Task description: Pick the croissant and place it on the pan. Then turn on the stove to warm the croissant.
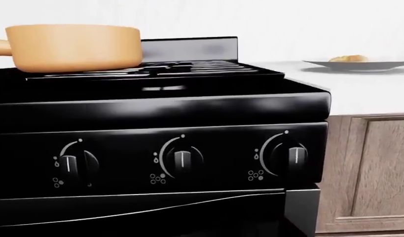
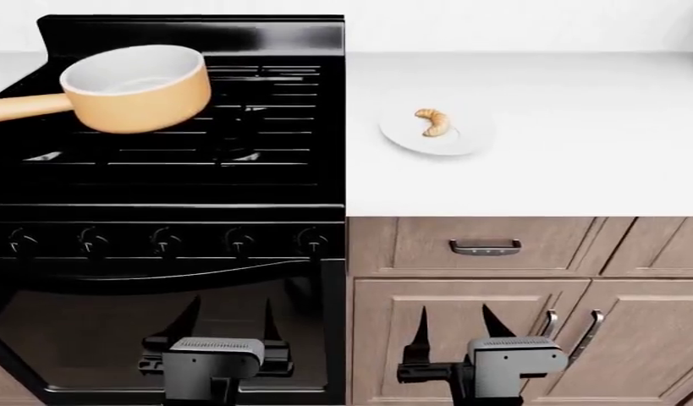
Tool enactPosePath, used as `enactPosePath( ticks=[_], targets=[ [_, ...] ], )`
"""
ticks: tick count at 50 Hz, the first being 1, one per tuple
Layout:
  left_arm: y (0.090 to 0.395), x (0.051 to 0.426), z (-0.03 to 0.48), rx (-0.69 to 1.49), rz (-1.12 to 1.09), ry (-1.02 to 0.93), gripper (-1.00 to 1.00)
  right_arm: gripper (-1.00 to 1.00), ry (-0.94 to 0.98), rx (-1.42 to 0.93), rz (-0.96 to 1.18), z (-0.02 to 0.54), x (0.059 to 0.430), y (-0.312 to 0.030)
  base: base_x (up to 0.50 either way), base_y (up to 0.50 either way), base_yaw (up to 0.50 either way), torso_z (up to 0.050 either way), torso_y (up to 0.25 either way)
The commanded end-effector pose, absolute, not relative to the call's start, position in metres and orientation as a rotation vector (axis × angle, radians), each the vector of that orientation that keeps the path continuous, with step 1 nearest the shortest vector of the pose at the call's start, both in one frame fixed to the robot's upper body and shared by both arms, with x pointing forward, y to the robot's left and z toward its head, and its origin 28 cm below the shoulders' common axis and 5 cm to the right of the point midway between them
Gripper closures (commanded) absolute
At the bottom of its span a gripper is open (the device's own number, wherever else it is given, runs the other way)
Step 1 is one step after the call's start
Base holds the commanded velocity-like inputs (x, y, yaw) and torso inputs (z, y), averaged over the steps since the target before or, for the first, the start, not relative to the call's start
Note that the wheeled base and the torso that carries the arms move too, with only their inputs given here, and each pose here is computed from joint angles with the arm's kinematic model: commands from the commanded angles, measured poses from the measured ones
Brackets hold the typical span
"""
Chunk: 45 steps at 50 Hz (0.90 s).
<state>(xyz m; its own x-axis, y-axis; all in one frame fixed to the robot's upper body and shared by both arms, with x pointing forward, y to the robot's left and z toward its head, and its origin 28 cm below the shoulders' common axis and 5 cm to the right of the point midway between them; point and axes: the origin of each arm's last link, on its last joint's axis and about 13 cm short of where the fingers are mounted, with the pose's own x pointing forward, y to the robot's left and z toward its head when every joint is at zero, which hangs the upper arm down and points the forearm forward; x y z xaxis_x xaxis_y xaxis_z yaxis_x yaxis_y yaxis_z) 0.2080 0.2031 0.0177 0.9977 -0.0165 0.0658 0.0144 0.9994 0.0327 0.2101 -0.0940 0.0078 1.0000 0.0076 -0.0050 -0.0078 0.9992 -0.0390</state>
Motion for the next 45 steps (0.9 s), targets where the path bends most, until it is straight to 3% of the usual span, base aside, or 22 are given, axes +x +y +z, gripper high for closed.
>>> enactPosePath(
  ticks=[1,28,31,39,45],
  targets=[
    [0.203,0.208,0.017,0.036,-0.014,-0.070,-1.00,-1.00,0.004,-0.043,0.009,0.008,0.210,-0.094,0.00,0.00,0.00,0.050,0.000],
    [0.202,0.205,0.030,0.007,-0.015,-0.013,-1.00,-1.00,-0.011,-0.039,0.000,0.022,0.209,-0.093,0.00,0.00,0.00,0.050,0.000],
    [0.200,0.206,0.043,0.108,-0.056,0.073,-1.00,-1.00,-0.028,-0.048,-0.004,0.047,0.211,-0.094,0.00,0.00,0.00,0.033,0.000],
    [0.206,0.206,0.101,0.123,-0.137,0.049,-1.00,-1.00,-0.056,-0.071,0.175,0.117,0.204,-0.096,0.00,0.00,0.00,0.000,0.000],
    [0.214,0.199,0.141,0.154,-0.172,-0.016,-1.00,-1.00,-0.020,-0.101,0.193,0.149,0.196,-0.100,0.00,0.00,0.00,0.000,0.000]
  ],
)
